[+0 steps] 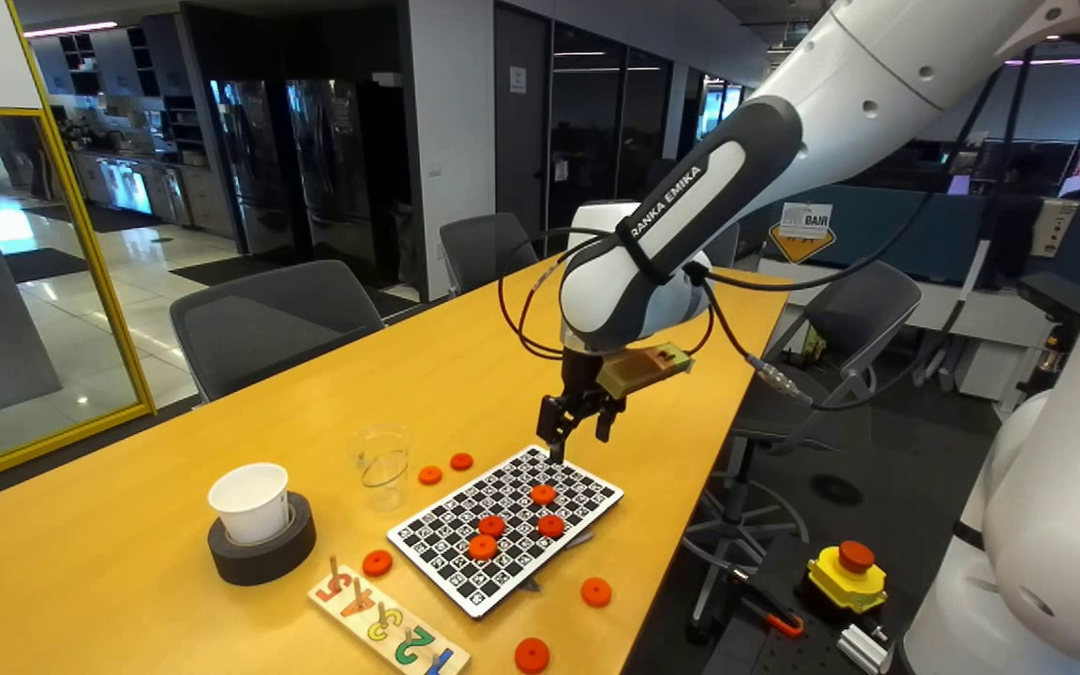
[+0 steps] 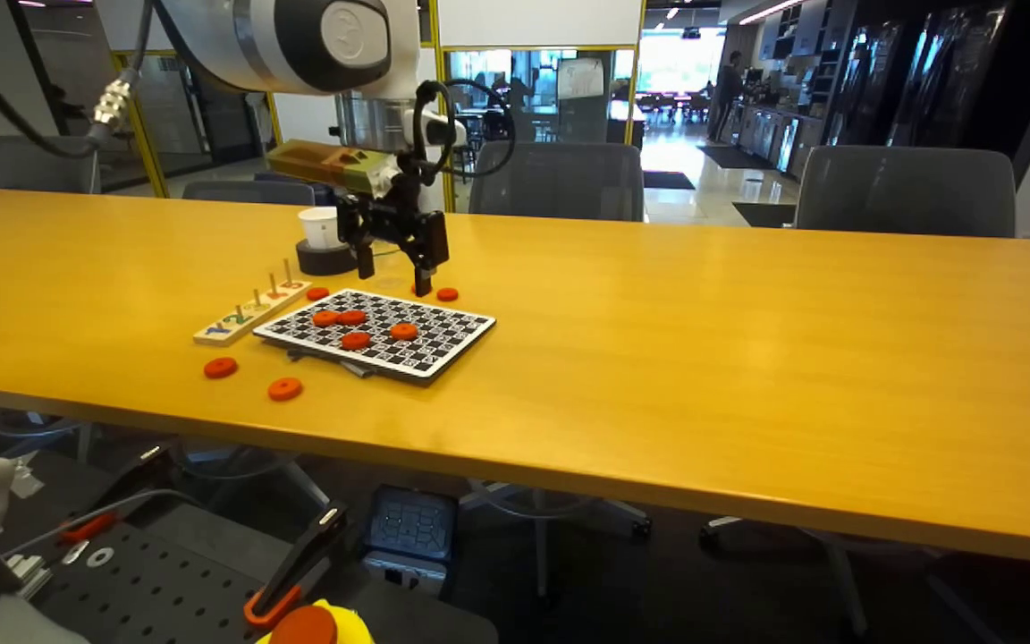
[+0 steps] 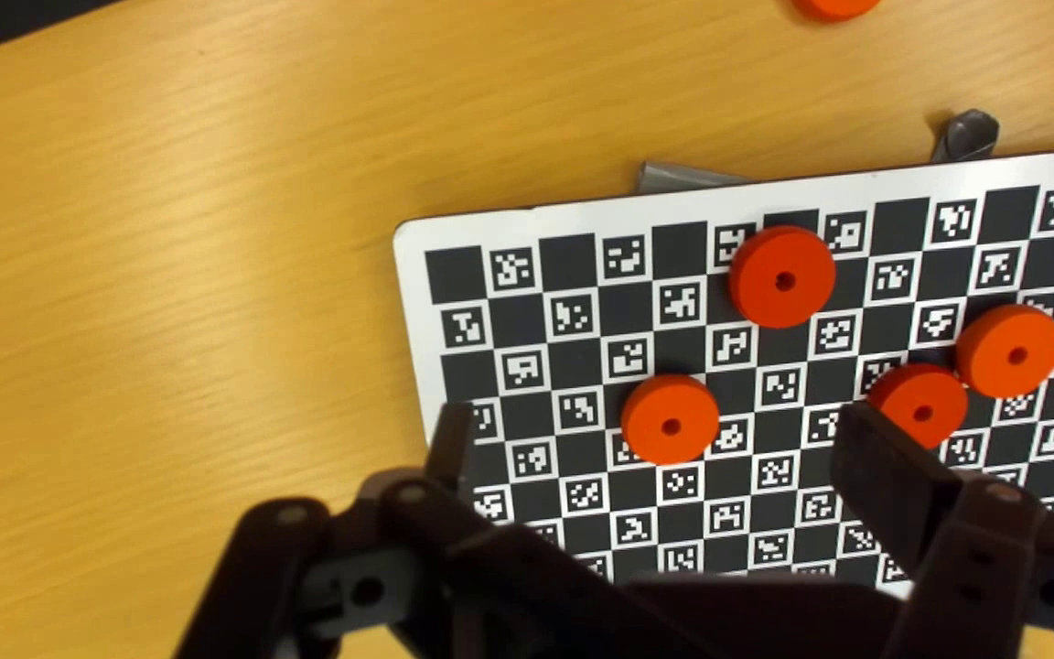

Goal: Pick up all the orange objects from the checkers board and the table, and put them in two cups

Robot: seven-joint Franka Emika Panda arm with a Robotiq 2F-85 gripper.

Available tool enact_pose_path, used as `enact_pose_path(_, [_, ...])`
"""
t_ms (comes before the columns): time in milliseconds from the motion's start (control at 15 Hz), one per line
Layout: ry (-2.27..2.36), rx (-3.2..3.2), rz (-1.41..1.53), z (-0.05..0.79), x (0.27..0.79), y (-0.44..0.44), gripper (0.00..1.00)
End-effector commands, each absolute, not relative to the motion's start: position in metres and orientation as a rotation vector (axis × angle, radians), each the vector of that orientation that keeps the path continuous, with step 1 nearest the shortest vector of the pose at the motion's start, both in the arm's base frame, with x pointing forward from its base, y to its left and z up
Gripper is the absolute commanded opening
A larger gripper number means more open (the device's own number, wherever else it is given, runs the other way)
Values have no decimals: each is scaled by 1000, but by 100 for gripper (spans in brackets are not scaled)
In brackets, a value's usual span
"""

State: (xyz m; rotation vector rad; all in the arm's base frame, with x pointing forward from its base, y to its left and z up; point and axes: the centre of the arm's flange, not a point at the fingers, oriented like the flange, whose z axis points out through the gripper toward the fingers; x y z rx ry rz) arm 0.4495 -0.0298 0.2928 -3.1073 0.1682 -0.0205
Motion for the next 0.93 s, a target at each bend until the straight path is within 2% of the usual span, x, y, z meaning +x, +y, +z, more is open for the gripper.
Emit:
enact_pose_path(0, [164,-3092,13,274,488,-27,100])
enact_pose_path(867, [127,-3053,124,217,524,-26,100])
